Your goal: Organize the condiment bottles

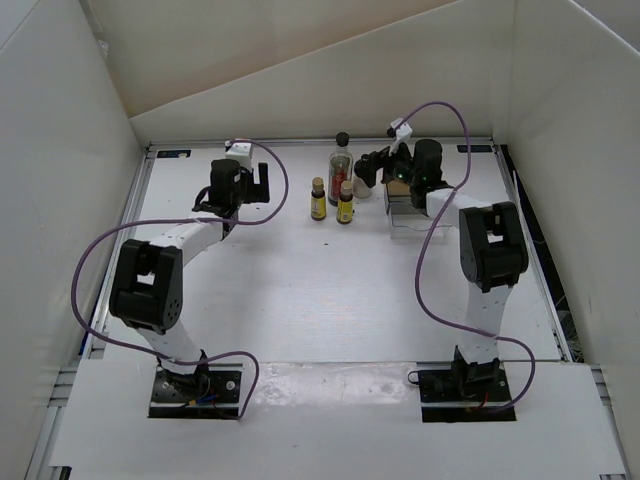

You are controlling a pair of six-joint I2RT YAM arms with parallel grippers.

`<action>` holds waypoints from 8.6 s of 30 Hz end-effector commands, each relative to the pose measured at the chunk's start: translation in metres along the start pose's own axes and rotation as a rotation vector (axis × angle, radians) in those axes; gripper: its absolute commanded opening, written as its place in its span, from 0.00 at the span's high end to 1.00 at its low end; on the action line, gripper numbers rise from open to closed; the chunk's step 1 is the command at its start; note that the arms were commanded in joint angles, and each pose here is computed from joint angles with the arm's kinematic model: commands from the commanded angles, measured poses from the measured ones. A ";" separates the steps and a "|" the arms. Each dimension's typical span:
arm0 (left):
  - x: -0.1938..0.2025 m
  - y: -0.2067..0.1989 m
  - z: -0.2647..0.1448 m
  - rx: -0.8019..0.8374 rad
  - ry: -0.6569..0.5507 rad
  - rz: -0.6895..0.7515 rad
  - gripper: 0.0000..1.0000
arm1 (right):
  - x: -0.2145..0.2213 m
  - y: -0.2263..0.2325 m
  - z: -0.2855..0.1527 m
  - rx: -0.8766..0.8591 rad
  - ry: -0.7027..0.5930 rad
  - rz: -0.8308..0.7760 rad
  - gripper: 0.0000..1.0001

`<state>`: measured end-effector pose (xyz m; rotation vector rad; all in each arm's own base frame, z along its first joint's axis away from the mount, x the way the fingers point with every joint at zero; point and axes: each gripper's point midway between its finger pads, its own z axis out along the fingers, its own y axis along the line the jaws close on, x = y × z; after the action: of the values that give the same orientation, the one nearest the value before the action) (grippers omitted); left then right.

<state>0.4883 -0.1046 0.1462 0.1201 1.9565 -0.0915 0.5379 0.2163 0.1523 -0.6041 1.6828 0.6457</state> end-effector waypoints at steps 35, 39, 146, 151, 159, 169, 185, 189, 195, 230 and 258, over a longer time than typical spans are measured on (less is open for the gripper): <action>-0.007 -0.003 0.027 0.022 -0.013 -0.027 0.00 | -0.005 -0.022 0.048 0.053 -0.061 -0.146 0.46; -0.009 -0.005 0.027 0.028 -0.015 -0.030 0.00 | -0.008 -0.026 0.045 0.065 -0.072 -0.144 0.58; -0.003 -0.030 0.052 0.074 0.018 -0.023 0.00 | -0.106 -0.130 -0.059 0.366 -0.223 -0.250 1.00; -0.004 -0.031 0.053 0.073 0.015 -0.021 0.00 | -0.097 -0.134 -0.063 0.377 -0.229 -0.237 1.00; -0.001 -0.033 0.055 0.077 0.020 -0.017 0.00 | -0.089 -0.143 -0.064 0.385 -0.223 -0.229 1.00; 0.006 -0.036 0.063 0.080 0.033 -0.013 0.00 | -0.066 -0.153 -0.057 0.383 -0.187 -0.232 1.00; 0.010 -0.039 0.074 0.085 0.039 -0.018 0.00 | -0.043 -0.178 -0.069 0.423 -0.156 -0.216 1.00; 0.010 -0.040 0.075 0.088 0.037 -0.021 0.00 | -0.040 -0.176 -0.070 0.422 -0.150 -0.210 0.79; 0.014 -0.041 0.074 0.089 0.042 -0.020 0.00 | -0.036 -0.172 -0.073 0.433 -0.148 -0.202 0.35; -0.030 -0.016 -0.002 0.047 -0.078 -0.056 0.00 | -0.131 0.077 -0.036 -0.067 -0.271 -0.230 0.26; -0.022 0.013 0.018 0.012 -0.056 -0.107 0.00 | -0.120 0.077 0.057 -0.224 -0.235 -0.067 0.23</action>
<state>0.5043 -0.0933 0.1383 0.0305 1.9631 -0.1474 0.5445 0.3110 0.2498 -0.7080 1.4191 0.8129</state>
